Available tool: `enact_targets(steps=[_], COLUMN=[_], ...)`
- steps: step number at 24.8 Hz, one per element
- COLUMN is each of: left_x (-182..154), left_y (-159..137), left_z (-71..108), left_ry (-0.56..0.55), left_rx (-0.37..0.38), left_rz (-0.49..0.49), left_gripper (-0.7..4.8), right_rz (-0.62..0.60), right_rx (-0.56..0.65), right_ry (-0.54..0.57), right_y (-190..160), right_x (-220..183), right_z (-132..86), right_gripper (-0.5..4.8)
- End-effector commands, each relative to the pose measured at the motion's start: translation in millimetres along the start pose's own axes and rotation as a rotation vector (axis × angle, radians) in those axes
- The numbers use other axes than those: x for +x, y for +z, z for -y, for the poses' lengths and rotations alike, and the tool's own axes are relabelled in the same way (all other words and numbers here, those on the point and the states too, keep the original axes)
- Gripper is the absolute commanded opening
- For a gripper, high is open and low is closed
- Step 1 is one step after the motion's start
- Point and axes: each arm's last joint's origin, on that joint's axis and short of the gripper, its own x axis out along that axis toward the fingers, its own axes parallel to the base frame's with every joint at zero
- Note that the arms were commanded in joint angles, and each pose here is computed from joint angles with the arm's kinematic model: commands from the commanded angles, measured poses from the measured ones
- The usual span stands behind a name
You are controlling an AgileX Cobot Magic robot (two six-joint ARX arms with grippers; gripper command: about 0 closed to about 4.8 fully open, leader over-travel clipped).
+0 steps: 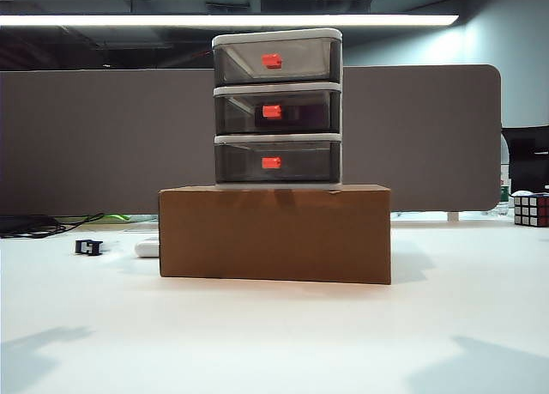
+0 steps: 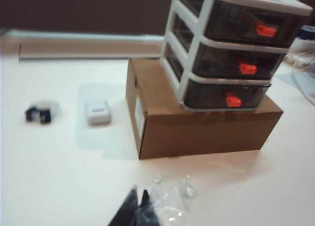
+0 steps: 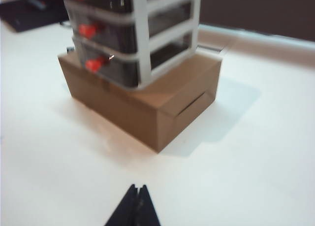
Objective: Open the second layer of the drawer on the table, pick up a pack of napkins on the table and put it in, and finally close the drawer.
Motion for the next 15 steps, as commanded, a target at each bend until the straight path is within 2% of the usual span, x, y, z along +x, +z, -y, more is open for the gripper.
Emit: enact_targets(steps=[1,7,12,15], left_x=[10.6,23.8,29.6,31.6], left_y=[-7.1,-23.4,-35.6,-40.3], left_z=[0.3,0.1,-0.1,-0.8], left_ry=[-0.007,-0.036,-0.061,-0.055], left_rx=[0.067,0.044,0.091,0.099], left_rz=[0.083,0.176,0.188,0.191], left_gripper=[-0.06,-0.06,-0.06,-0.06], right_rz=[0.152,0.197,0.239,0.238], right_rx=[0.025,0.051,0.045,0.042], right_ry=[0.001,-0.023,-0.03,-0.077], right_y=[-3.0,-28.6,-46.7,-46.6], right_x=[9.2,28.2,39.4,39.2], right_z=[1.3,4.1,5.4,7.0], right_gripper=[-0.05,-0.05,-0.05,-0.05])
